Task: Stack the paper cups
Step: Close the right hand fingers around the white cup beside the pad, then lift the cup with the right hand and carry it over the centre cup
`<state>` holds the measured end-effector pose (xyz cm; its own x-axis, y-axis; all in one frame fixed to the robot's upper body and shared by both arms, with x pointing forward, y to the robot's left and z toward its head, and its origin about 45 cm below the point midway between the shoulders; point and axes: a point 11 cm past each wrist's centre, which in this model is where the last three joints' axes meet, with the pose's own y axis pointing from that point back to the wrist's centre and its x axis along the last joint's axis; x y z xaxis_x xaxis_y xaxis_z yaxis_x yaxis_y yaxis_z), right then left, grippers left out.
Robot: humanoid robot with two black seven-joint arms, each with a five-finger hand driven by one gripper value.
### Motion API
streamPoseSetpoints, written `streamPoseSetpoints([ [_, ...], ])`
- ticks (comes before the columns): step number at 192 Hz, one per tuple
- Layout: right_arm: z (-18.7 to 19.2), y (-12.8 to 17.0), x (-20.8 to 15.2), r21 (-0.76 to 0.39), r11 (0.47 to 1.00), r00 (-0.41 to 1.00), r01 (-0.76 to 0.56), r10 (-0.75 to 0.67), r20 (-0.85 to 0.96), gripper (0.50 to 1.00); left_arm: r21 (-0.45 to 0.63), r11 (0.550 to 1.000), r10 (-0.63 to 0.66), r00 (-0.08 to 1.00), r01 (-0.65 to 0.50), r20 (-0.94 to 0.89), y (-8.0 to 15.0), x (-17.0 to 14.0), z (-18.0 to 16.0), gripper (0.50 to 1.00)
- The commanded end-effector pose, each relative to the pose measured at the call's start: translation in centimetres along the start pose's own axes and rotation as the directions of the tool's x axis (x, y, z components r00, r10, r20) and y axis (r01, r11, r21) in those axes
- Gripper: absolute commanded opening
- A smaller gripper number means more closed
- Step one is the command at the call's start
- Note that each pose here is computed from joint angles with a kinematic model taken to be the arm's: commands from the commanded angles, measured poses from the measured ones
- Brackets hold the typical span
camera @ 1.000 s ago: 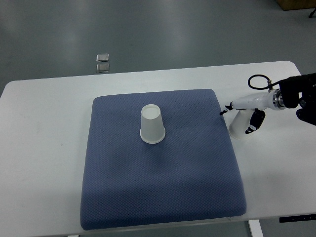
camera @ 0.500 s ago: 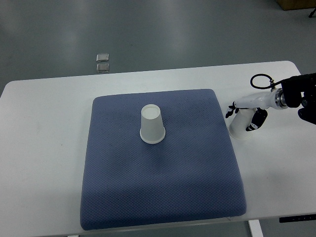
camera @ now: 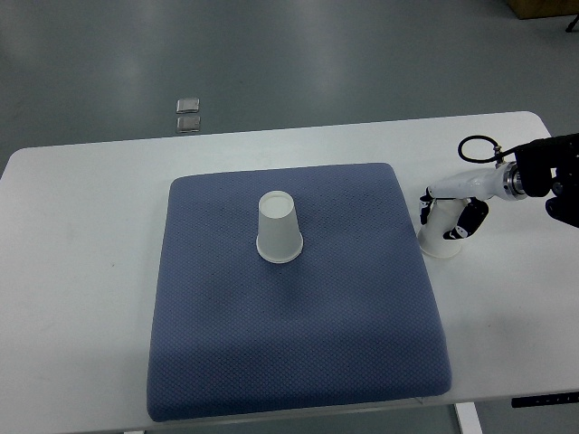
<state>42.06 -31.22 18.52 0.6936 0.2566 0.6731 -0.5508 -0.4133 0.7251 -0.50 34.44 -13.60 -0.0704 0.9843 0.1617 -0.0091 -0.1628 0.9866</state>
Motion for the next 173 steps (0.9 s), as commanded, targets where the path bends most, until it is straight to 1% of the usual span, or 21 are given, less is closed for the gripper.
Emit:
streamPoseSetpoints([
  [1,-0.1,0.0,0.3,0.001,1.000,1.000,-0.005,0.005,-0.003,0.629,0.001,1.000,0.000,1.000,0.000,0.000,0.0,0.0,0.0,1.000],
  [48,0.2,0.3,0.7,-0.005,1.000,1.000,-0.013,0.013,-0.004,0.627,0.001,1.000,0.001,1.000,-0.001,0.000,0.0,0.0,0.0,1.000],
  [63,0.1,0.5,1.6,-0.006,1.000,1.000,-0.025,0.025,-0.014,0.627,-0.001,1.000,0.001,1.000,-0.001,0.000,0.0,0.0,0.0,1.000],
  [83,0.1,0.7,2.0,-0.008,1.000,0.999,-0.029,0.029,-0.017,0.627,-0.001,1.000,0.000,1.000,0.000,0.000,0.0,0.0,0.0,1.000],
  [147,-0.6,2.6,7.0,-0.006,0.996,0.994,-0.088,0.087,-0.065,0.629,-0.001,1.000,0.000,1.000,0.000,0.000,0.0,0.0,0.0,1.000],
  [173,-1.9,3.5,9.6,0.014,0.994,0.990,-0.105,0.106,-0.094,0.629,-0.001,1.000,0.000,1.000,0.000,0.000,0.0,0.0,0.0,1.000],
])
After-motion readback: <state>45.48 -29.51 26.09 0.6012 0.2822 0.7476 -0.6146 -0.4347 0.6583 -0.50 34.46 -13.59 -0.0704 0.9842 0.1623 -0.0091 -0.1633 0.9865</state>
